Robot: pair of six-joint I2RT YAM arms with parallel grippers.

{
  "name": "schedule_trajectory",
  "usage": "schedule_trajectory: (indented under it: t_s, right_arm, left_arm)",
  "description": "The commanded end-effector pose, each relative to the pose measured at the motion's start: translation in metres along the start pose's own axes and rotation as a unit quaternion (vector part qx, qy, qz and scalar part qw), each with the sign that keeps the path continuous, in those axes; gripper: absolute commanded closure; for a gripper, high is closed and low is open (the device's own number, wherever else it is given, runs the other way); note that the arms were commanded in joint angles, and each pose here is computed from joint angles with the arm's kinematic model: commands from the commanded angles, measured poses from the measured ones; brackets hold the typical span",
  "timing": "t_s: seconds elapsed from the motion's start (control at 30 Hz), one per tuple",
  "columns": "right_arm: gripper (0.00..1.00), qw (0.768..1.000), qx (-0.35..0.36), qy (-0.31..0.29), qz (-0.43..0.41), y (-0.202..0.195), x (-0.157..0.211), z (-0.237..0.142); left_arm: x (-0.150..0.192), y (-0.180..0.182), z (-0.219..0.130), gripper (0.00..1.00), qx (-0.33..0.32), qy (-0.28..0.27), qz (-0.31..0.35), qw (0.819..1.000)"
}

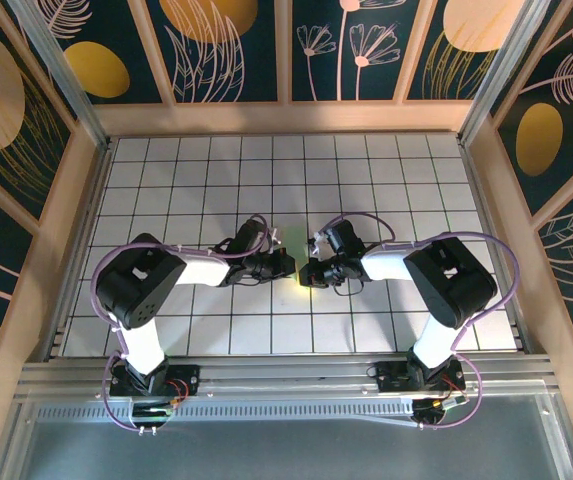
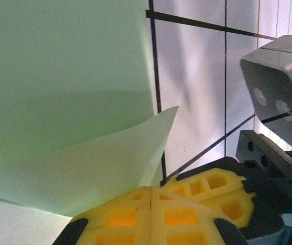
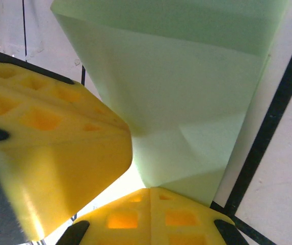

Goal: Fold a paper plane with a square sheet of paper (fold left side to right side)
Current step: Third fold the triangle at the center of the table.

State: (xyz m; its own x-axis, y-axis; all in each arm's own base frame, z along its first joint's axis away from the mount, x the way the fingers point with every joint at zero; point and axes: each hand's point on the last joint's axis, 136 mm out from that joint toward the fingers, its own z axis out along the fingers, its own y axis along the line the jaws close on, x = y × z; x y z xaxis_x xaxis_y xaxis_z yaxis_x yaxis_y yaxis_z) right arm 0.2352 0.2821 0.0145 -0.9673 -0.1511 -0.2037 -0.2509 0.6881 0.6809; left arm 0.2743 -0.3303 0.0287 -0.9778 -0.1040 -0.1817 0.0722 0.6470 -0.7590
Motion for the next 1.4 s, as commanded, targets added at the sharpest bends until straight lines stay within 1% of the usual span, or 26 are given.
schedule_trajectory:
  t_s: [0.0, 0.37, 0.67, 0.8, 1.0, 1.23, 1.3, 1.37]
  right_arm:
    - [1.00, 0.993, 0.095, 0.054, 0.052, -0.049, 0.040, 0.004]
    - [1.00, 0.991, 0.107, 0.066, 0.054, -0.053, 0.045, 0.004]
    - [1.00, 0.989, 0.118, 0.076, 0.054, -0.056, 0.048, 0.001]
    - [1.00, 0.989, 0.118, 0.079, 0.053, -0.056, 0.049, 0.002]
    - [1.00, 0.990, 0.107, 0.078, 0.053, -0.053, 0.049, 0.004]
    - [1.00, 0.990, 0.103, 0.076, 0.053, -0.050, 0.048, 0.003]
    - [1.00, 0.991, 0.102, 0.075, 0.052, -0.050, 0.048, 0.003]
    - [1.00, 0.991, 0.100, 0.073, 0.053, -0.049, 0.047, 0.002]
  left_arm:
    - [0.003, 0.004, 0.005, 0.97, 0.000, 0.005, -0.010, 1.000]
    - [-0.002, 0.031, 0.010, 0.99, -0.064, -0.009, -0.015, 0.998]
    - [-0.009, 0.051, 0.009, 1.00, -0.077, -0.017, -0.036, 0.996]
    - [-0.020, 0.063, 0.000, 1.00, -0.084, -0.029, -0.040, 0.995]
    - [-0.047, 0.088, -0.021, 1.00, -0.109, -0.063, -0.034, 0.991]
    - [-0.073, 0.114, -0.034, 1.00, -0.126, -0.089, -0.033, 0.987]
    - [-0.078, 0.116, -0.039, 1.00, -0.125, -0.097, -0.033, 0.987]
    - [-0.083, 0.109, -0.046, 1.00, -0.124, -0.107, -0.022, 0.986]
